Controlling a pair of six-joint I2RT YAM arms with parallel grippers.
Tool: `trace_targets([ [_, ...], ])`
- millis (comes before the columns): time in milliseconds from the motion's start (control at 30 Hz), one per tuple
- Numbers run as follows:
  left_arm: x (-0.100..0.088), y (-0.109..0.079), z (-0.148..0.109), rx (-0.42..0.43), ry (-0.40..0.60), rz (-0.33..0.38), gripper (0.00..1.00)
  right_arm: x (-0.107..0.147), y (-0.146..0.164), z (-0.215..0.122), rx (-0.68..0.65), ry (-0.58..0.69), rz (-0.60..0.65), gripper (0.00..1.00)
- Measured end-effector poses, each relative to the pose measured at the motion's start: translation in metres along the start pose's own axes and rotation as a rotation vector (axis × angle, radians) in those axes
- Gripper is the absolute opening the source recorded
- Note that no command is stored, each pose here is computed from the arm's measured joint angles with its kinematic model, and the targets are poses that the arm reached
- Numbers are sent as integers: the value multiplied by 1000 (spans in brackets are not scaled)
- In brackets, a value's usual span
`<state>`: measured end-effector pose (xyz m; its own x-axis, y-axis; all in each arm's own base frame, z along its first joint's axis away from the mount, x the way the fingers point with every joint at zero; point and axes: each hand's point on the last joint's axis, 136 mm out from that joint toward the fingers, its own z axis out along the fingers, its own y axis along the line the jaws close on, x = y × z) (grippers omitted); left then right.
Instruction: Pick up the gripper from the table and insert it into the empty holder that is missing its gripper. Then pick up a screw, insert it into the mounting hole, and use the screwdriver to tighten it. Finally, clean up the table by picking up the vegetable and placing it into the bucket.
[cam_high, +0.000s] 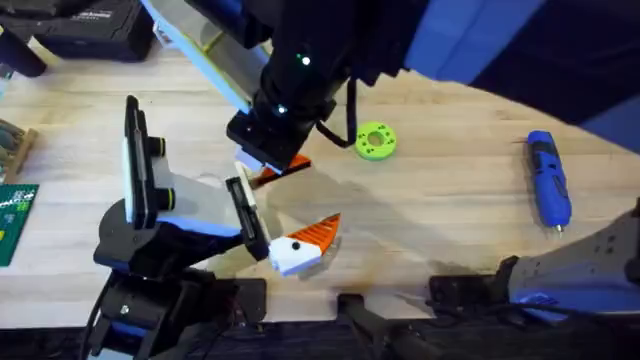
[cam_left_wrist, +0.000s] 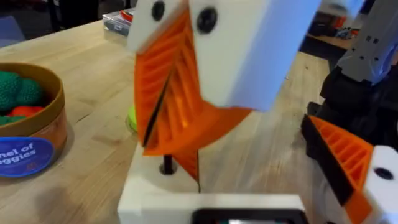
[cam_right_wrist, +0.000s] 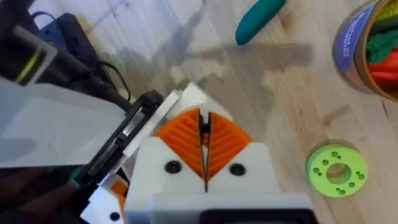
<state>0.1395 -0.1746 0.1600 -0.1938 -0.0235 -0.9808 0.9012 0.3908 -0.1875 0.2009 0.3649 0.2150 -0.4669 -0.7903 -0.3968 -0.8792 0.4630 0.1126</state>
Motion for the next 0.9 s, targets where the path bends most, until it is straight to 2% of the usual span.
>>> trace_targets([
  [200, 0, -1, 0, 4, 1, -5, 987, -1, -1, 9, -3, 15, 2, 5],
  [700, 1, -5, 0, 27, 5, -11, 986, 6, 1, 8, -15, 43, 8, 14],
  [767, 1, -5, 0, 27, 5, -9, 986, 8, 2, 8, -22, 51, 13, 165],
  [900, 1, -3, 0, 20, 4, -8, 986, 9, -2, 5, -8, 53, 27, 730],
])
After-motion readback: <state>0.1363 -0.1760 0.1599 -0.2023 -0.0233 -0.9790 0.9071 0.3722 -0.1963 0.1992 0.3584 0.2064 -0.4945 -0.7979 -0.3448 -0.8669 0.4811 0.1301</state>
